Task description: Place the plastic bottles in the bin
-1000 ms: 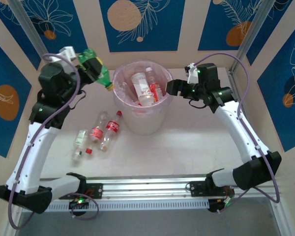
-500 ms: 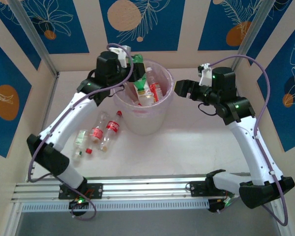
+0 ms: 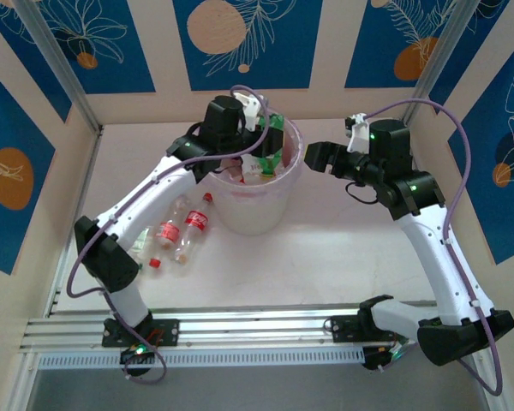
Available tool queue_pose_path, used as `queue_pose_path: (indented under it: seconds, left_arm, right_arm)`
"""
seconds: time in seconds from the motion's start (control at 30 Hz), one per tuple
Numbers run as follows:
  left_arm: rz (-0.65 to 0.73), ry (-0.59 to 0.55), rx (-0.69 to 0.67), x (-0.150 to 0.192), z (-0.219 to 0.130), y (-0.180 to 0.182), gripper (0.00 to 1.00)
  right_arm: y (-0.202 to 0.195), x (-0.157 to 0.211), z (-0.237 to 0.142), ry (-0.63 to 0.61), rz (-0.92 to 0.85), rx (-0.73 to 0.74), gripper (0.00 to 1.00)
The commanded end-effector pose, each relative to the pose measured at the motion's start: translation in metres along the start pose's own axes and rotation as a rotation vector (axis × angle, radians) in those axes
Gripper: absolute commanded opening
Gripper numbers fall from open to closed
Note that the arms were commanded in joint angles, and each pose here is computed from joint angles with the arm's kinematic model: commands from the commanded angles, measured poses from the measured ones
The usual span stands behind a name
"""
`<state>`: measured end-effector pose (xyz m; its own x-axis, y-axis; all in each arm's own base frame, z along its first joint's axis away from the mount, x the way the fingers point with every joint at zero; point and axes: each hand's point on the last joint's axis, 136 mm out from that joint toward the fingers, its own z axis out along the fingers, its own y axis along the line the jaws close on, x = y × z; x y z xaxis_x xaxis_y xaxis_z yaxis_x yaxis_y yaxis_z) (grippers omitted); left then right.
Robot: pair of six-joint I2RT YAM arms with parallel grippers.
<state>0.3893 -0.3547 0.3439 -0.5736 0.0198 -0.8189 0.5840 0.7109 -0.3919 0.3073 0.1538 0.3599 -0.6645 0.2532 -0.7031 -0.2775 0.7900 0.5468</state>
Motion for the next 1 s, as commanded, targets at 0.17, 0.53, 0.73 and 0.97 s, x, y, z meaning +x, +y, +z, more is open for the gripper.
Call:
queue_pose_path:
  seconds: [0.17, 0.53, 0.73, 0.97]
  left_arm:
    - [0.019, 0.087, -0.005, 0.025, 0.01, 0.005, 0.61]
    - [0.073, -0.077, -0.002, -0.031, -0.047, -0.01, 0.96]
    - [0.078, -0.135, -0.104, -0.049, -0.107, 0.016, 0.95]
    - [-0.039, -0.04, -0.253, 0.002, -0.164, 0.083, 0.91]
  right_arm:
    - [0.012, 0.006, 0.015, 0.039, -0.016, -0.027, 0.8]
    - [0.033, -0.013, 0.022, 0.029, -0.084, -0.043, 0.8]
    - [0.044, -0.019, 0.037, 0.042, -0.133, -0.038, 0.73]
    - [0.055, -0.03, 0.059, 0.052, -0.189, -0.03, 0.64]
